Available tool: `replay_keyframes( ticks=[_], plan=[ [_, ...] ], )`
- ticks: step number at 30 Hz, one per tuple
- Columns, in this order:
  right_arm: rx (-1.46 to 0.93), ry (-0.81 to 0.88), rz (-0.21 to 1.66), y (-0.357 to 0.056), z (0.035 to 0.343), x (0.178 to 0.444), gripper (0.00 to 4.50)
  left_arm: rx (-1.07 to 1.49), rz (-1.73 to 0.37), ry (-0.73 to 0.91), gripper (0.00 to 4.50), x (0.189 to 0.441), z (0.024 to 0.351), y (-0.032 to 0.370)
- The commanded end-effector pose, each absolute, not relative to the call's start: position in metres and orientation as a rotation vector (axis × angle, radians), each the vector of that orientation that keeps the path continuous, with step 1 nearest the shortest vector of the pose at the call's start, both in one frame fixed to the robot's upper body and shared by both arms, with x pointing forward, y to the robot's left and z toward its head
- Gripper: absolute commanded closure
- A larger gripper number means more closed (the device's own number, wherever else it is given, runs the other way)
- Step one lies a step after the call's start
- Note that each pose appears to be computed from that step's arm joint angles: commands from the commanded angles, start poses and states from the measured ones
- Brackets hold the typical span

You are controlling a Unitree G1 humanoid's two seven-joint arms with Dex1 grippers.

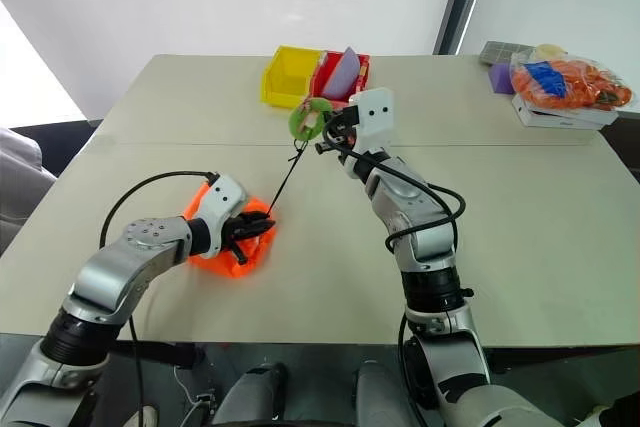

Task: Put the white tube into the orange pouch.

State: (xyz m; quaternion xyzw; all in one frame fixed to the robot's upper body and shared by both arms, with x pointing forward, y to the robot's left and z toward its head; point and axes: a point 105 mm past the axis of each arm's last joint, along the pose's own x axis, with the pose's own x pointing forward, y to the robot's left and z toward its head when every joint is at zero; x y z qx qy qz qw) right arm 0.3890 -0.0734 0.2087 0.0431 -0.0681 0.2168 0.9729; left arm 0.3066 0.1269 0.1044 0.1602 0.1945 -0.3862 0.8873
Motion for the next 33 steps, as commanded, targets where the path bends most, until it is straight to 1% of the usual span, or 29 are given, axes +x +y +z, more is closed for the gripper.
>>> replay_keyframes(
  ticks=[1, 5, 8, 12, 15, 16, 18, 21, 22, 24, 25, 30, 33],
  plan=[
    [0.084, -0.258, 0.322, -0.097, 0.24, 0.397, 4.5, 0.349, -0.802, 0.477, 4.26, 0.297, 0.095, 0.142],
    [0.074, -0.246, 0.245, -0.112, 0.236, 0.412, 4.5, 0.362, -0.788, 0.524, 4.26, 0.287, 0.089, 0.159],
    [0.073, -0.237, 0.222, -0.115, 0.234, 0.42, 4.5, 0.362, -0.777, 0.537, 4.26, 0.283, 0.087, 0.163],
    [0.076, -0.223, 0.262, -0.107, 0.231, 0.422, 4.5, 0.349, -0.763, 0.506, 4.26, 0.285, 0.09, 0.158],
    [0.076, -0.192, 0.332, -0.095, 0.224, 0.42, 4.5, 0.323, -0.752, 0.474, 4.26, 0.287, 0.092, 0.153],
    [0.08, -0.176, 0.354, -0.092, 0.221, 0.419, 4.18, 0.312, -0.763, 0.461, 4.26, 0.286, 0.094, 0.15],
    [0.078, -0.138, 0.395, -0.087, 0.213, 0.416, 3.48, 0.264, -0.768, 0.42, 3.2, 0.285, 0.101, 0.145],
    [0.064, -0.11, 0.414, -0.089, 0.205, 0.412, 1.99, 0.224, -0.756, 0.356, 1.77, 0.286, 0.111, 0.144],
    [0.063, -0.103, 0.423, -0.091, 0.204, 0.41, 1.41, 0.222, -0.738, 0.338, 1.22, 0.288, 0.114, 0.145],
    [0.037, -0.09, 0.468, -0.094, 0.199, 0.404, 0.41, 0.216, -0.709, 0.287, 0.17, 0.291, 0.123, 0.149],
    [0.008, -0.087, 0.497, -0.094, 0.196, 0.4, 0.39, 0.203, -0.701, 0.262, 0.08, 0.292, 0.127, 0.15],
    [-0.118, -0.105, 0.615, -0.107, 0.188, 0.379, 0.39, 0.127, -0.669, 0.159, 0.08, 0.291, 0.147, 0.162],
    [-0.132, -0.107, 0.623, -0.129, 0.183, 0.367, 0.39, 0.084, -0.596, 0.101, 0.08, 0.293, 0.159, 0.184]
  ],
)
